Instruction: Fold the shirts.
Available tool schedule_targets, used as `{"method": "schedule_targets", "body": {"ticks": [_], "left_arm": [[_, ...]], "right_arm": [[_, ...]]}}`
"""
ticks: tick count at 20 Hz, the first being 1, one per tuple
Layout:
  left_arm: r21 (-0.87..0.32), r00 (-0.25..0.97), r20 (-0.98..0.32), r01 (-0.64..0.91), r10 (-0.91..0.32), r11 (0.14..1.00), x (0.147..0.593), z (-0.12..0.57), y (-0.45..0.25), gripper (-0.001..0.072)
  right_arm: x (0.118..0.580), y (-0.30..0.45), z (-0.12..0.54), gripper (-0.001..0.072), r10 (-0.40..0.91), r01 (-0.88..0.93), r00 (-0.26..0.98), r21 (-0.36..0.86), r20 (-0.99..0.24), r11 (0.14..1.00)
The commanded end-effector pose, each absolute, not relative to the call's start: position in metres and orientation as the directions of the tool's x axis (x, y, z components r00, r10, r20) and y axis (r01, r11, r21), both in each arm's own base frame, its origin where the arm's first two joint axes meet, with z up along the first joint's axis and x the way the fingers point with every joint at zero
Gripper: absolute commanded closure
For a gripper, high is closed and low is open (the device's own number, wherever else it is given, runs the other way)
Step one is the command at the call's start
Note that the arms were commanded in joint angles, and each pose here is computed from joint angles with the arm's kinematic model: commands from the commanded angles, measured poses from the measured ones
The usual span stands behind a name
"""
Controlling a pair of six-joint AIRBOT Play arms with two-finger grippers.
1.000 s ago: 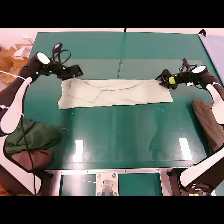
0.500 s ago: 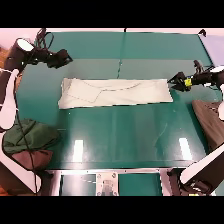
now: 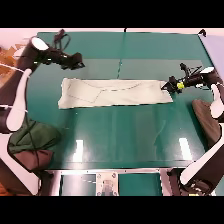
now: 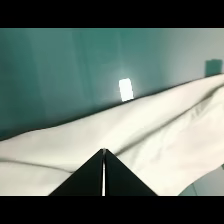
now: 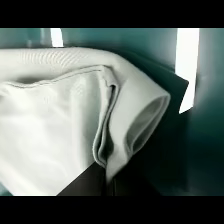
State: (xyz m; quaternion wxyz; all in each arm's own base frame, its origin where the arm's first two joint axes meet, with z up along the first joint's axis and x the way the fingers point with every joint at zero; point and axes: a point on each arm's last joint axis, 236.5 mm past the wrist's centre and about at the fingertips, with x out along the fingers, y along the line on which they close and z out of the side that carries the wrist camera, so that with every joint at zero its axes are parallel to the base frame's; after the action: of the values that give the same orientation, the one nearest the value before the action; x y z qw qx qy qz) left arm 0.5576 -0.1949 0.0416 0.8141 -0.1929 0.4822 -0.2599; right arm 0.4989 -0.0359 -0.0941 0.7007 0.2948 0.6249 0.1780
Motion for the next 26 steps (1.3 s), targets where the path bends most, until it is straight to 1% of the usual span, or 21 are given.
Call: {"method": "schedule_targets", "body": {"ticks": [1,4,6,8,11,14,16,19,22,23,24,26], "left_arm": [[-0.562,0.356,-0.681,0.306,-0.640,0.768,0.545,0.023,-0.262,0.0674],[-0.565,0.281,-0.689,0.369,-0.669,0.737,0.518,-0.018,-0.342,0.0674],[-0.563,0.261,-0.680,0.412,-0.685,0.716,0.498,-0.036,-0.392,0.0675],[-0.563,0.264,-0.661,0.444,-0.703,0.697,0.483,-0.046,-0.431,0.0675],[-0.602,0.235,-0.640,0.437,-0.731,0.668,0.461,-0.063,-0.468,0.0674],[-0.667,0.202,-0.610,0.392,-0.767,0.634,0.449,-0.076,-0.492,0.0674],[-0.691,0.196,-0.587,0.384,-0.786,0.612,0.449,-0.071,-0.501,0.0674],[-0.688,0.172,-0.565,0.442,-0.807,0.576,0.456,-0.038,-0.496,0.0673],[-0.665,0.108,-0.590,0.496,-0.800,0.558,0.464,-0.003,-0.449,0.0675],[-0.636,0.100,-0.629,0.505,-0.771,0.583,0.469,0.004,-0.421,0.0674],[-0.587,0.101,-0.682,0.513,-0.724,0.625,0.476,0.010,-0.385,0.0674],[-0.500,0.110,-0.782,0.479,-0.614,0.722,0.484,0.022,-0.307,0.0674]], "right_arm": [[0.503,-0.027,-0.033,0.0694,0.639,0.044,0.187,0.656,-0.746,0.753],[0.485,-0.018,0.033,0.0694,0.641,-0.029,0.185,0.648,-0.745,0.761],[0.469,-0.009,0.071,0.0694,0.643,-0.086,0.184,0.639,-0.744,0.764],[0.459,0.000,0.108,0.0694,0.651,-0.143,0.221,0.637,-0.726,0.758],[0.448,0.009,0.146,0.0693,0.654,-0.202,0.267,0.622,-0.708,0.756],[0.436,0.022,0.168,0.0693,0.694,-0.249,0.258,0.648,-0.672,0.720],[0.436,0.023,0.170,0.0693,0.697,-0.253,0.258,0.650,-0.668,0.717],[0.435,0.026,0.169,0.0693,0.700,-0.254,0.254,0.652,-0.668,0.714],[0.434,0.044,0.171,0.0693,0.717,-0.260,0.227,0.668,-0.659,0.697],[0.434,0.057,0.175,0.0693,0.735,-0.270,0.214,0.684,-0.644,0.678],[0.435,0.076,0.179,0.0693,0.754,-0.291,0.201,0.697,-0.625,0.656],[0.440,0.115,0.181,0.0693,0.766,-0.309,0.189,0.703,-0.615,0.641]]}}
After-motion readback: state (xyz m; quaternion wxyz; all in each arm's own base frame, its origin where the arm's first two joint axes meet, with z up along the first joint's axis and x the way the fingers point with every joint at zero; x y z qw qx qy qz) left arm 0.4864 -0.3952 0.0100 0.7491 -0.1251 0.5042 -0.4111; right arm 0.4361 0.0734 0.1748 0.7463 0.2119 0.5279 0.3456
